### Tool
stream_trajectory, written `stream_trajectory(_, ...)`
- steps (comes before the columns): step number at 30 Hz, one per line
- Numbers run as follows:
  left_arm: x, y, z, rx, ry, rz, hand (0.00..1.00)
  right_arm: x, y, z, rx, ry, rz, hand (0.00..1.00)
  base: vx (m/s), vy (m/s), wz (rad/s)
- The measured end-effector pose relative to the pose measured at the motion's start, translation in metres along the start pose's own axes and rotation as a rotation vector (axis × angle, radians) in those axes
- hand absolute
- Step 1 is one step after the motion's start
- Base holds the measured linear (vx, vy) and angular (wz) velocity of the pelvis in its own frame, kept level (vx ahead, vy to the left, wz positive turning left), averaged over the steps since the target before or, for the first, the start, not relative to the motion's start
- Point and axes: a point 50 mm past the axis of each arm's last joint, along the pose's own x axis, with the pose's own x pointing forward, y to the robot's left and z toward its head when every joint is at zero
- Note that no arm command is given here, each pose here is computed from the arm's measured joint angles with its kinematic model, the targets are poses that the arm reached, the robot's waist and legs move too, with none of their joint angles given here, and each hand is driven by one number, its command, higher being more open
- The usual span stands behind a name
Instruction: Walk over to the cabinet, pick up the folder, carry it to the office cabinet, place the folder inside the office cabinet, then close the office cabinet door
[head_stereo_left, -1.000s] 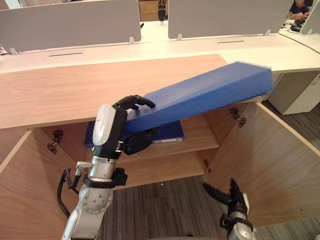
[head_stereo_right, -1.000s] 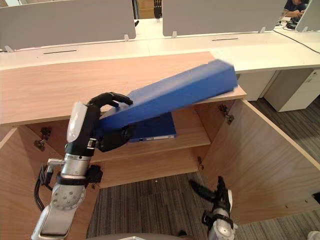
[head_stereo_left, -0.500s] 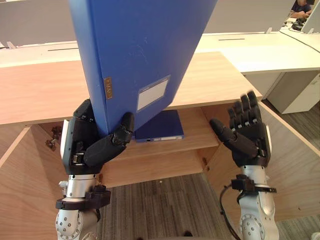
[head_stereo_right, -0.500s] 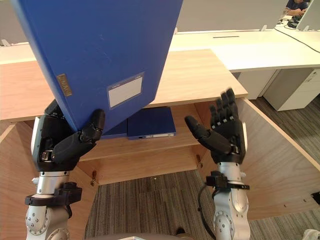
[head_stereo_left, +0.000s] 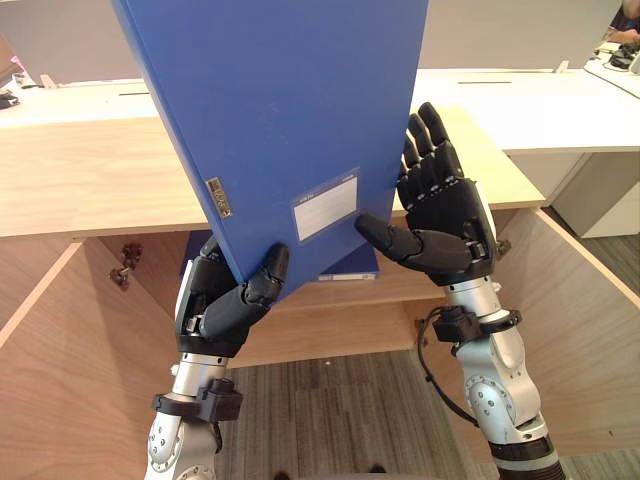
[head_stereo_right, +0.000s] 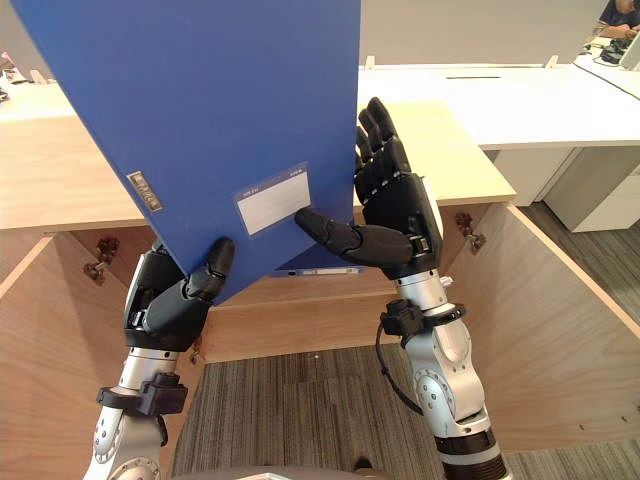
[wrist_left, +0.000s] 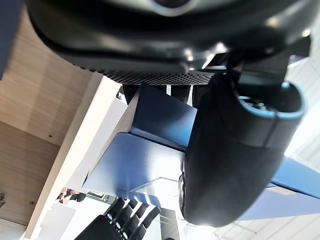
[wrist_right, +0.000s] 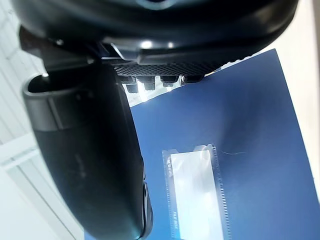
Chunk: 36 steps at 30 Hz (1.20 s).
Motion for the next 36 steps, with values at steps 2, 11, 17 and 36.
stream_trajectory(2, -0.002, 0.003, -0.002, -0.022, 0.012, 0.014, 0.0, 0.005, -0.001, -0.004, -0.017, 0.024, 0.024, 1.0, -0.03, -0.039, 0.1)
stream_trajectory(11, -0.006, 0.009, -0.005, -0.097, 0.024, 0.052, 0.0, 0.019, -0.001, -0.006, -0.058, 0.051, 0.095, 1.0, -0.05, -0.039, 0.06)
stream_trajectory(17, -0.007, 0.013, -0.006, -0.064, 0.07, 0.041, 0.0, 0.021, -0.012, -0.02, -0.124, 0.145, 0.122, 1.0, -0.06, -0.025, 0.03)
stream_trajectory(36, -0.005, 0.011, -0.009, -0.061, 0.116, 0.014, 0.0, 0.022, -0.039, -0.063, -0.065, 0.347, 0.057, 0.0, -0.03, -0.01, 0.02)
